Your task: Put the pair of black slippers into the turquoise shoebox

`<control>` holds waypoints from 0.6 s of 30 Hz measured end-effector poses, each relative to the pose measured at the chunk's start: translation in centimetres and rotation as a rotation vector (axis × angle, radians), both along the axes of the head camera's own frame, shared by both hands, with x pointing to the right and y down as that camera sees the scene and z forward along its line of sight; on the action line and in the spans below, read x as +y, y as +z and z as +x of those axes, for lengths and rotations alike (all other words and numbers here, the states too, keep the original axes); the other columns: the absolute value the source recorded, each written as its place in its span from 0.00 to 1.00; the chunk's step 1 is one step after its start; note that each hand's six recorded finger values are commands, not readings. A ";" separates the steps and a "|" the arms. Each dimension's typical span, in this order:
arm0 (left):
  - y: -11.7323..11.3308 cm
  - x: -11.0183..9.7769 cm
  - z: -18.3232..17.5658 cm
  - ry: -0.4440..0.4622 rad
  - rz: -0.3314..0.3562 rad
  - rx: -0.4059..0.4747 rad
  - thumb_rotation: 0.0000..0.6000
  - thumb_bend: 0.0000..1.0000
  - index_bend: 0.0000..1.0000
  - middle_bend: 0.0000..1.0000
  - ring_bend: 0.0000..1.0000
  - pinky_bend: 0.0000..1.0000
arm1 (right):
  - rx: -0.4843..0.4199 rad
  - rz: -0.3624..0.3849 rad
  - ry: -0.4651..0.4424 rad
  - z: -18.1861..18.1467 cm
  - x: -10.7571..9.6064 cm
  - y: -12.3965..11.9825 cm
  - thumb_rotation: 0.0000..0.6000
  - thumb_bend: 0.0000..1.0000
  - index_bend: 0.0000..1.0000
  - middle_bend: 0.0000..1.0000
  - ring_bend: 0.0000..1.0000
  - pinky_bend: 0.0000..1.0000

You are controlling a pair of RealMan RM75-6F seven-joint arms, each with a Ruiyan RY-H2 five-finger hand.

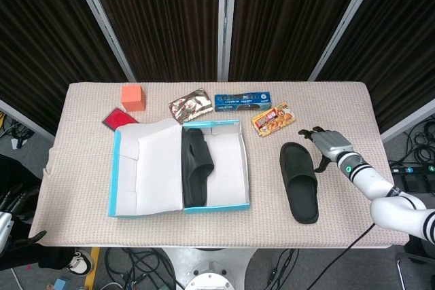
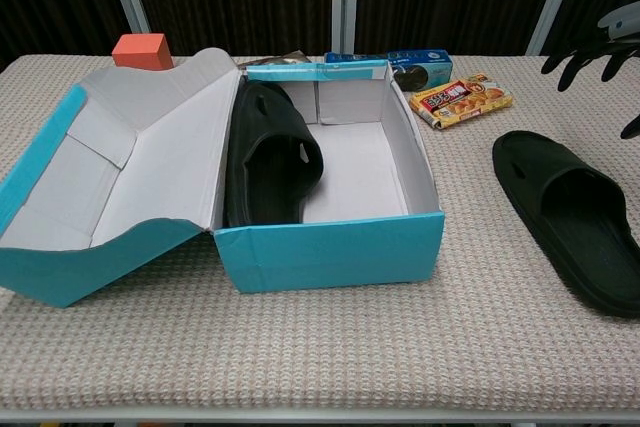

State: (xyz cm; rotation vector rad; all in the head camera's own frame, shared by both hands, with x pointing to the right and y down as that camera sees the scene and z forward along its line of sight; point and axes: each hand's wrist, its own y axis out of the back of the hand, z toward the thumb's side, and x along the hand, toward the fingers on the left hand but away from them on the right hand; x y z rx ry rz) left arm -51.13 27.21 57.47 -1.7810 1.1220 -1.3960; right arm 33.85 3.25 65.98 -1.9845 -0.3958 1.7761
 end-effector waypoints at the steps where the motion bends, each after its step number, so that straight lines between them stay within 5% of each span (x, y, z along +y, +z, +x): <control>1: 0.0 0.0 0.0 0.000 0.000 0.001 1.00 0.00 0.13 0.19 0.03 0.12 | 0.015 0.000 -0.012 -0.1 0.0 0.2 1.00 0.00 0.10 0.16 0.00 0.16; 18: 0.0 0.3 -0.4 -0.009 -0.023 0.023 1.00 0.00 0.13 0.19 0.03 0.13 | 0.184 -0.071 -0.116 -3.7 2.0 3.3 1.00 0.00 0.05 0.11 0.00 0.12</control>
